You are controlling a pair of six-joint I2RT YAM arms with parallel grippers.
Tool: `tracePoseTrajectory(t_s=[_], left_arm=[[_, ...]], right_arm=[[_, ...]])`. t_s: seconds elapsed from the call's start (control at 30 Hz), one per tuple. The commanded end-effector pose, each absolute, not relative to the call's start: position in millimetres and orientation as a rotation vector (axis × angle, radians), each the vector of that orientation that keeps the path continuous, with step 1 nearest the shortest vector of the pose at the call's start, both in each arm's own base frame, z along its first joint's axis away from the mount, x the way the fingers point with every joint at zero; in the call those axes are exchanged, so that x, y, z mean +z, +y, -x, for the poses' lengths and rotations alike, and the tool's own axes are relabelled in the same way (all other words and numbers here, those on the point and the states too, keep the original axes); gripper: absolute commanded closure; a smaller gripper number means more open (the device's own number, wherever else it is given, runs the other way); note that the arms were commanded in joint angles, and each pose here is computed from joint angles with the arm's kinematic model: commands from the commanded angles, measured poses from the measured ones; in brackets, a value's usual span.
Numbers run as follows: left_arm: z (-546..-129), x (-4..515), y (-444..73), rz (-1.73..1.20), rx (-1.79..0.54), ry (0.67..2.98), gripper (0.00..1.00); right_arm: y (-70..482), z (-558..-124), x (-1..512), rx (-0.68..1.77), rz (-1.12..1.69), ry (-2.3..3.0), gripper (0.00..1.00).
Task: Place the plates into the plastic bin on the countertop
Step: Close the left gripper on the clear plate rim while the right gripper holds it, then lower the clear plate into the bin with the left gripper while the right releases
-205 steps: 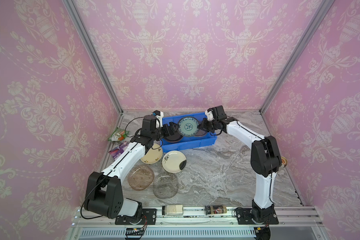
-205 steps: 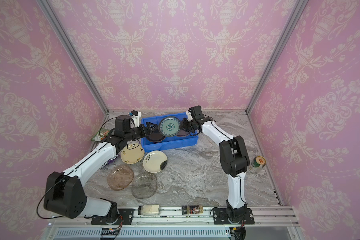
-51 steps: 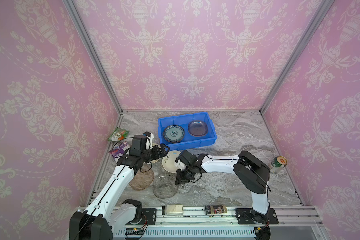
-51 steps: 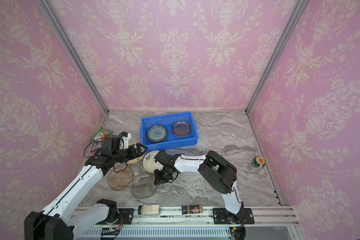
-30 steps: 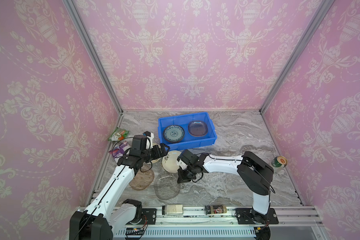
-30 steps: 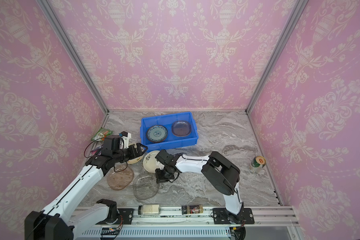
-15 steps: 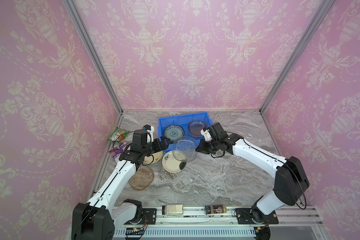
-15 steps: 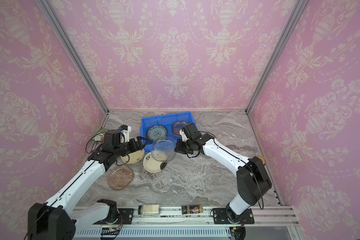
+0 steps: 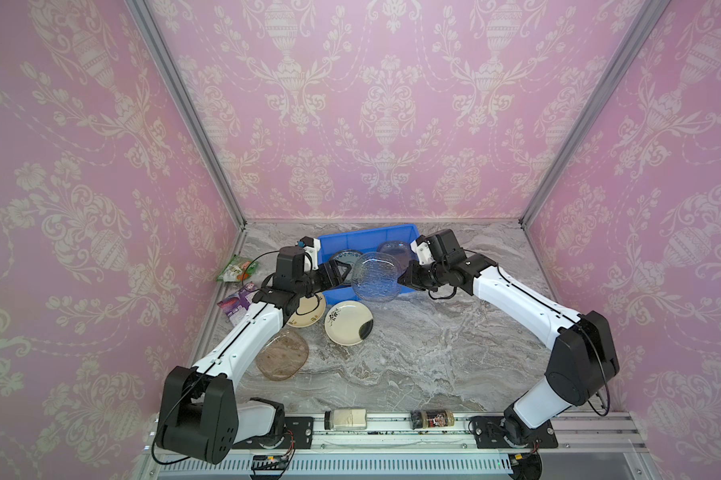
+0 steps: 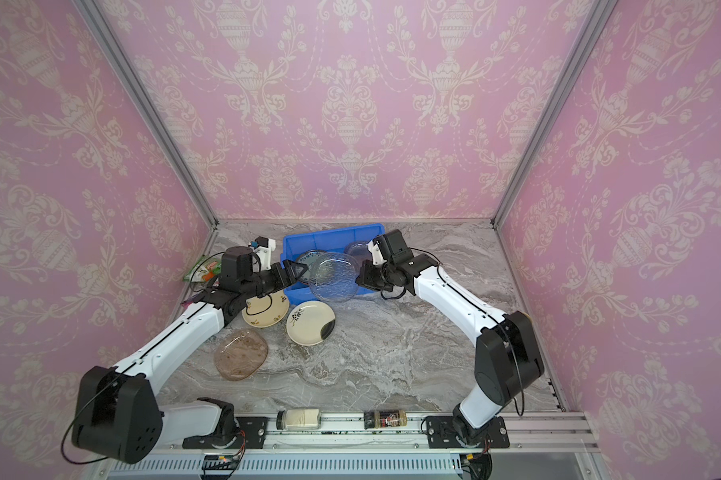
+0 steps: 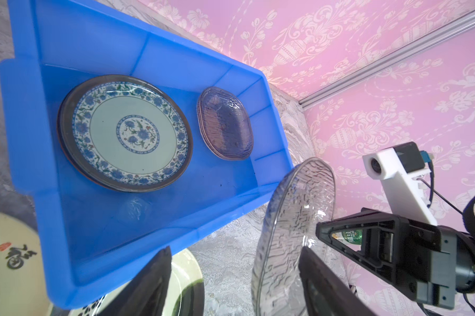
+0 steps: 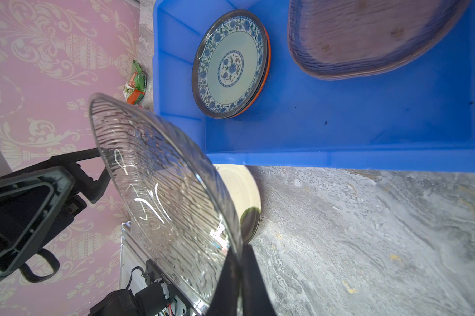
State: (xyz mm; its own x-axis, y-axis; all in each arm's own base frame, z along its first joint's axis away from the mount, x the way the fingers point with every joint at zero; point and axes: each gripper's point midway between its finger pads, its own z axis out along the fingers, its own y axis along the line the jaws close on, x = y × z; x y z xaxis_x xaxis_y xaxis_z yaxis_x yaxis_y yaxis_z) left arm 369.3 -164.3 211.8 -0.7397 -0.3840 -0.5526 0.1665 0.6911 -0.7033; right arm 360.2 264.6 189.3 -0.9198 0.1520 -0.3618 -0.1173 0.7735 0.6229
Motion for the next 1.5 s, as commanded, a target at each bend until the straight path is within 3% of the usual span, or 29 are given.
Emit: tracePoseTrajectory(t_s=[0.0, 0.2, 0.57, 0.73, 0.87, 1.47], left_arm=[[-377.6, 227.2, -180.5, 0.104, -1.054, 2.159, 0.31], [-385.3, 219.1, -194.7, 0.069, -1.064, 2.194, 0.63], [-399.8, 210.0, -206.4, 0.052, -1.061, 2.23, 1.0], [-410.0, 204.8, -207.6, 0.083, -1.031, 2.258, 1.0], [-423.6, 203.7, -202.5, 0.109, -0.933, 2.272, 1.0], [-521.2, 140.3, -225.9, 0.187, -0.708, 2.344, 1.0]], right_arm=[[271.4, -364.4, 203.1, 0.984, 0.031, 2.546, 1.0], [268.0, -367.8, 202.5, 0.979, 0.034, 2.552, 1.0], [262.6, -376.4, 188.8, 0.985, -0.017, 2.589, 0.99], [253.1, -389.6, 187.8, 0.961, -0.079, 2.568, 0.8], [229.4, -403.5, 185.0, 0.931, -0.186, 2.552, 0.72], [139.7, -420.0, 202.3, 0.904, -0.455, 2.382, 0.7]])
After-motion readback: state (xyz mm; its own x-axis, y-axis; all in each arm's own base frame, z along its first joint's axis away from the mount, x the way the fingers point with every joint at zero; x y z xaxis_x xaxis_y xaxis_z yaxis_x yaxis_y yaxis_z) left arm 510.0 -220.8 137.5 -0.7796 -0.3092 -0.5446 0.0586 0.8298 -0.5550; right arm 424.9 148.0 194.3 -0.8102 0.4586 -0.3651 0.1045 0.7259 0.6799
